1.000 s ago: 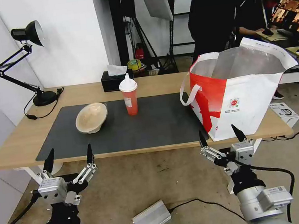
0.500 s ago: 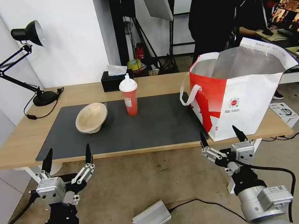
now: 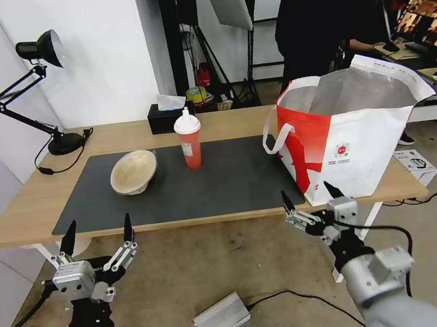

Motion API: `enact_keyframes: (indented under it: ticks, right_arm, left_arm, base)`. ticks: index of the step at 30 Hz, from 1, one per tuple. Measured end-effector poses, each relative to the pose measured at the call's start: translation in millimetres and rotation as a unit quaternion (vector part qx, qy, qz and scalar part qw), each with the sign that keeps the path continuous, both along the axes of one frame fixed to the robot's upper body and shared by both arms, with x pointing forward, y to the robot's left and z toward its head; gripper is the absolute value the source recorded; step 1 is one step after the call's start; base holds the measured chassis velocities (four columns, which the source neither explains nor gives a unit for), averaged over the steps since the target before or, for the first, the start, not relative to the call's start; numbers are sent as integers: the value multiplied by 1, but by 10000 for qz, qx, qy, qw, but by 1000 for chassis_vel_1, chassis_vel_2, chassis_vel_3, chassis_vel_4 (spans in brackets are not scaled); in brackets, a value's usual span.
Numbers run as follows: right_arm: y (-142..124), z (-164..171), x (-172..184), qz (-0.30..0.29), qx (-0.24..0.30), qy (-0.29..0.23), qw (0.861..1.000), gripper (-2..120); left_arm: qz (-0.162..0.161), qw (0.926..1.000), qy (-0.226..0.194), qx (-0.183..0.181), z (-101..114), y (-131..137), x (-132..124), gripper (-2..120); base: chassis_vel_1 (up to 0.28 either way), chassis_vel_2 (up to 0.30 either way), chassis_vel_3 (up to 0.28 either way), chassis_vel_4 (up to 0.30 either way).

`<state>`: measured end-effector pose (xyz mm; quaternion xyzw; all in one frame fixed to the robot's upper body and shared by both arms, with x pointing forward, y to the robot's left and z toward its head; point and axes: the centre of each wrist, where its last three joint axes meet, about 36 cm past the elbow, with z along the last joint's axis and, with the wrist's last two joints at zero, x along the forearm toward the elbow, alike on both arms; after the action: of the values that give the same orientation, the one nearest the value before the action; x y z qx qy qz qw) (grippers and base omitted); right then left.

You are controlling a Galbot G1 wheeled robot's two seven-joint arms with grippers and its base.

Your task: Pick up the trash from the table and place it into the takeout bag.

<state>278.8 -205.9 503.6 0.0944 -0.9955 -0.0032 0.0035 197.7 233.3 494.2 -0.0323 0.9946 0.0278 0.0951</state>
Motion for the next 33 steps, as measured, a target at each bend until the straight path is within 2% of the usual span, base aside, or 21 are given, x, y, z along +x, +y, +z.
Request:
enact_keyframes:
  ticks: [11,21,25,33]
  right_arm:
    - [0,-3,54,438,156,25,9989,100]
    - [5,-12,83,675,70,109,9976,100]
    - [14,-12,116,826,37,82,9965,100]
    - [30,-15,160,942,-38,61,9955,100]
  left_arm:
    - [95,9999,127,10,0,2,1,100]
    - [147,9998,151,39,0,3,0,100]
    - [193,9997,165,56,0,2,-1,100]
    - [242,9995,183,44,-1,2,-2,100]
  base:
    - [0,0,0,0]
    - [0,0,0,0]
    - [0,0,0,0]
    - [0,0,0,0]
